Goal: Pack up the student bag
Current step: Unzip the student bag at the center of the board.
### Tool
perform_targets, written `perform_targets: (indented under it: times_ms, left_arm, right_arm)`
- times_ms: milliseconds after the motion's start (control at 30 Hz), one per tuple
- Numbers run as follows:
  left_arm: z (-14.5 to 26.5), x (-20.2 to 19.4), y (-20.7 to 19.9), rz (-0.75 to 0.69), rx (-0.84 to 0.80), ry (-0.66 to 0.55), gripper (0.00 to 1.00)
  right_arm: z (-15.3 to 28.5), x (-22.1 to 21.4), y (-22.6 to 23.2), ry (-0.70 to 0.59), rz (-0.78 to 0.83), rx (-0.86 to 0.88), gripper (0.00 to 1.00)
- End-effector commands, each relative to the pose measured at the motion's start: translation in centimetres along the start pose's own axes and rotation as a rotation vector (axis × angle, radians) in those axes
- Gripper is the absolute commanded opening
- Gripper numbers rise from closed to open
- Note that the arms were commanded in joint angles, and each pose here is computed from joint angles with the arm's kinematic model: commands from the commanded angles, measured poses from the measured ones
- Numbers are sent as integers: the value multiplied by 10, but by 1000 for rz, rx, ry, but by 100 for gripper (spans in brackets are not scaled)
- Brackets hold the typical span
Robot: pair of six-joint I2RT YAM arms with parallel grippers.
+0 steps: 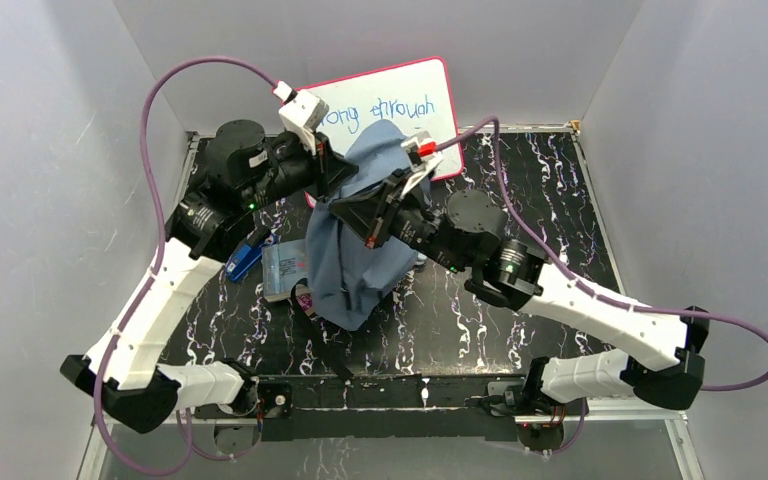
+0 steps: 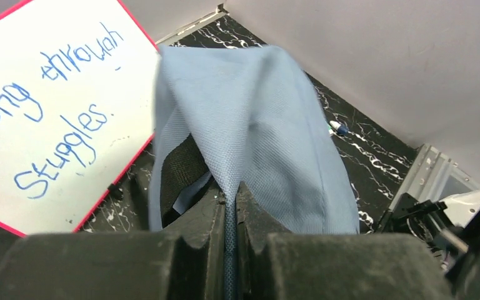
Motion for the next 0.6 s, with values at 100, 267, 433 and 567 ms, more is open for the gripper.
perform_targets:
  times_ms: [100,267,433,567]
  left_arm:
    - [14,52,21,-103,160,-137,5]
    - [41,23,30,-30,268,-133,44]
    - [83,15,36,28,392,-175,64]
    - [116,16,30,64,420,-222,68]
  right_arm:
    - [-1,44,47,-141,-74,190,0]
    - [9,36,21,-168,-125,85,0]
    - [20,34,9,-182,-142,36,0]
    - [21,31,6,-177,-156,24,0]
Point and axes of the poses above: each gripper's point midway between its finger pads, its own z axis back along the fingers, its own y axis along the line the jaws close on, x = y × z, the point moved 2 cm from there along z, back along the fingers, and after that the axes turned 5 degrees about -z, right-handed, at the moved point
